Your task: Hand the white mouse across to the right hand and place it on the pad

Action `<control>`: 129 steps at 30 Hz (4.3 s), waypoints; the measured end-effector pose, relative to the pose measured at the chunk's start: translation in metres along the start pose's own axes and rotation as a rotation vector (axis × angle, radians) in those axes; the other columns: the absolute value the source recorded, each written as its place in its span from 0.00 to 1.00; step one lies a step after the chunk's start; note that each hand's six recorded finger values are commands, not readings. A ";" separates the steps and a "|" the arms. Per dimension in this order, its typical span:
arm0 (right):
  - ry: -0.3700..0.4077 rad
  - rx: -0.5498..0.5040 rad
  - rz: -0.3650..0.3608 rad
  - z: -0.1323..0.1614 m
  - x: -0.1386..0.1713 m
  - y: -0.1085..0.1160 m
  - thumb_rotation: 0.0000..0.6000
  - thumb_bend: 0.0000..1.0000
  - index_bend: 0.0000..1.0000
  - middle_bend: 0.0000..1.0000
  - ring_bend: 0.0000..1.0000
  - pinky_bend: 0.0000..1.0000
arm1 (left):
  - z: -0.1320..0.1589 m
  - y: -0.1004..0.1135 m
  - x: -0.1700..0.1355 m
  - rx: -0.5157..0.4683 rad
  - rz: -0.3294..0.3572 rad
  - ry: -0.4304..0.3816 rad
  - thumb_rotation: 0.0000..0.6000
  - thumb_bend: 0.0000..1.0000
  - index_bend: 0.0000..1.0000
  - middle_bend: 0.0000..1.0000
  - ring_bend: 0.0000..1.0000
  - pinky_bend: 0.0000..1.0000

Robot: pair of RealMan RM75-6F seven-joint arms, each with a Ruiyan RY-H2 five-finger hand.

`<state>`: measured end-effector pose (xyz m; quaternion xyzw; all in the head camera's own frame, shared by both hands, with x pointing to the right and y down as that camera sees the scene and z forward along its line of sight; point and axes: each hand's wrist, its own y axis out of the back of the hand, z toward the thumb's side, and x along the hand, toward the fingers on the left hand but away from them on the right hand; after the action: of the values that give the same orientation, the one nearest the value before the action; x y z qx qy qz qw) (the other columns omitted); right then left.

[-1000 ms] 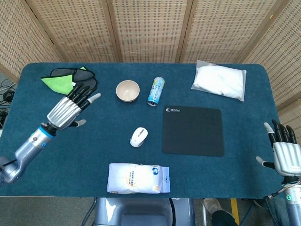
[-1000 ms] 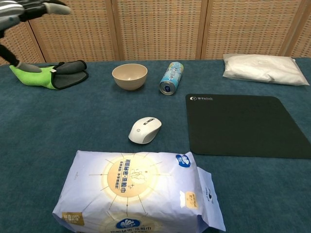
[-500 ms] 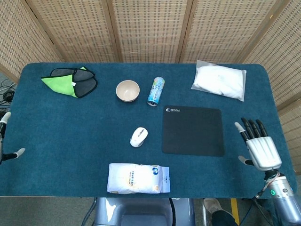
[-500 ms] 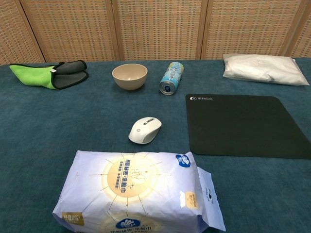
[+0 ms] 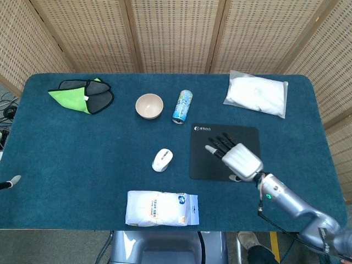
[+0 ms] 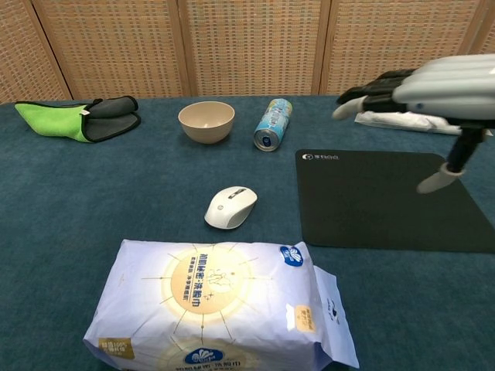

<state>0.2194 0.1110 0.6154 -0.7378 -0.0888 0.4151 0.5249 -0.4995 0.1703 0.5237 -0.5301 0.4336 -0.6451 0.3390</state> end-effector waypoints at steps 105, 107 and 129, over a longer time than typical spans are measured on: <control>0.627 0.765 0.142 -0.038 -0.074 -0.057 1.00 0.93 0.56 0.44 0.36 0.45 | 0.011 -0.030 0.014 0.130 -0.035 0.042 1.00 0.00 0.00 0.00 0.00 0.00; 0.625 0.753 0.159 -0.038 -0.071 -0.065 1.00 0.93 0.56 0.43 0.35 0.45 | 0.011 -0.030 0.014 0.130 -0.035 0.040 1.00 0.00 0.00 0.00 0.00 0.00; 0.546 0.796 0.253 -0.056 -0.067 -0.092 1.00 0.35 0.04 0.00 0.00 0.29 | 0.012 -0.035 0.016 0.141 -0.052 0.042 1.00 0.00 0.00 0.00 0.00 0.00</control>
<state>0.2441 0.0734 0.7347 -0.5669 0.3073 0.2687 0.7155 -0.4900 0.1676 0.5629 -0.5022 0.3805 -0.6935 0.3494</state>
